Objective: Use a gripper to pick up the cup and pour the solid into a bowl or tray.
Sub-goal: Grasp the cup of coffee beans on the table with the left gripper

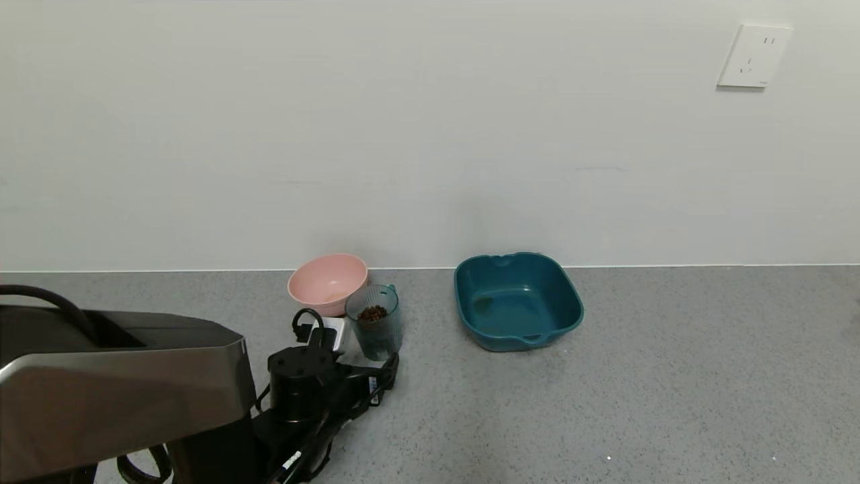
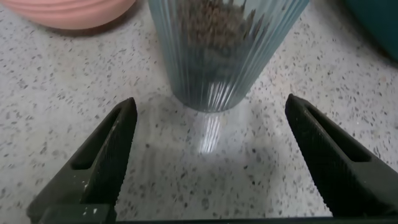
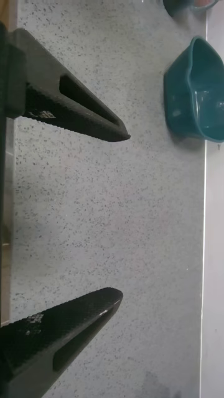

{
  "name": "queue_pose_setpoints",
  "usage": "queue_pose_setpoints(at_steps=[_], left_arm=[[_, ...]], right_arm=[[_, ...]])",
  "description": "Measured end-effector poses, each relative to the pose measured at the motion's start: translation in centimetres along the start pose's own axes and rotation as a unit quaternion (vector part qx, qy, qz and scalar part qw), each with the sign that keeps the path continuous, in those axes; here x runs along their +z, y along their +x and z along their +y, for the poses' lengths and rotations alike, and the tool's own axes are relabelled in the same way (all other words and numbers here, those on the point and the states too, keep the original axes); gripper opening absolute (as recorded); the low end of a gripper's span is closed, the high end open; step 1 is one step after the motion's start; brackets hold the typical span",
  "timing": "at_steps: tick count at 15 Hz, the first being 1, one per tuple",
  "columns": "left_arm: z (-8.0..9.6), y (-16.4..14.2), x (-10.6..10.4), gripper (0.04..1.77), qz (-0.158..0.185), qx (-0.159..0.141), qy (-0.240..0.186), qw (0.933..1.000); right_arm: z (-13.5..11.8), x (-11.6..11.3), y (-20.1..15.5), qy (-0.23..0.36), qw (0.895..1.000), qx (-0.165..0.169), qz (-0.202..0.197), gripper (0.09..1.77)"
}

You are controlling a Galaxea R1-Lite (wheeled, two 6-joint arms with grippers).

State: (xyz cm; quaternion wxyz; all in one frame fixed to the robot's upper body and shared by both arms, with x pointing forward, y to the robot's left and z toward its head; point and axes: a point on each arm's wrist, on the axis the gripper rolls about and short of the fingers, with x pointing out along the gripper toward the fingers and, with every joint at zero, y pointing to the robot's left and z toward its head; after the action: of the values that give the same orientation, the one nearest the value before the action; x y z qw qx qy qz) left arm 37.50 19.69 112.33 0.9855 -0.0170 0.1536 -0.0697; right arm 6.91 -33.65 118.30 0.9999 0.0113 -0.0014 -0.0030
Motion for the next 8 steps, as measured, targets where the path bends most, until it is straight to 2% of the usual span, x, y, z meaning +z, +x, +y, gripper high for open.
queue_pose_setpoints(at_steps=[4,8], left_arm=[[-0.4,0.9,-0.5,1.72,-0.005,-0.002,-0.001,1.0],[-0.6,1.7,-0.2,1.72,-0.025,0.002,-0.006,0.9997]], right_arm=[[0.0,0.0,0.0,0.0,1.0,0.0,0.0,1.71],[0.0,0.0,0.0,0.0,1.0,0.0,0.0,1.71]])
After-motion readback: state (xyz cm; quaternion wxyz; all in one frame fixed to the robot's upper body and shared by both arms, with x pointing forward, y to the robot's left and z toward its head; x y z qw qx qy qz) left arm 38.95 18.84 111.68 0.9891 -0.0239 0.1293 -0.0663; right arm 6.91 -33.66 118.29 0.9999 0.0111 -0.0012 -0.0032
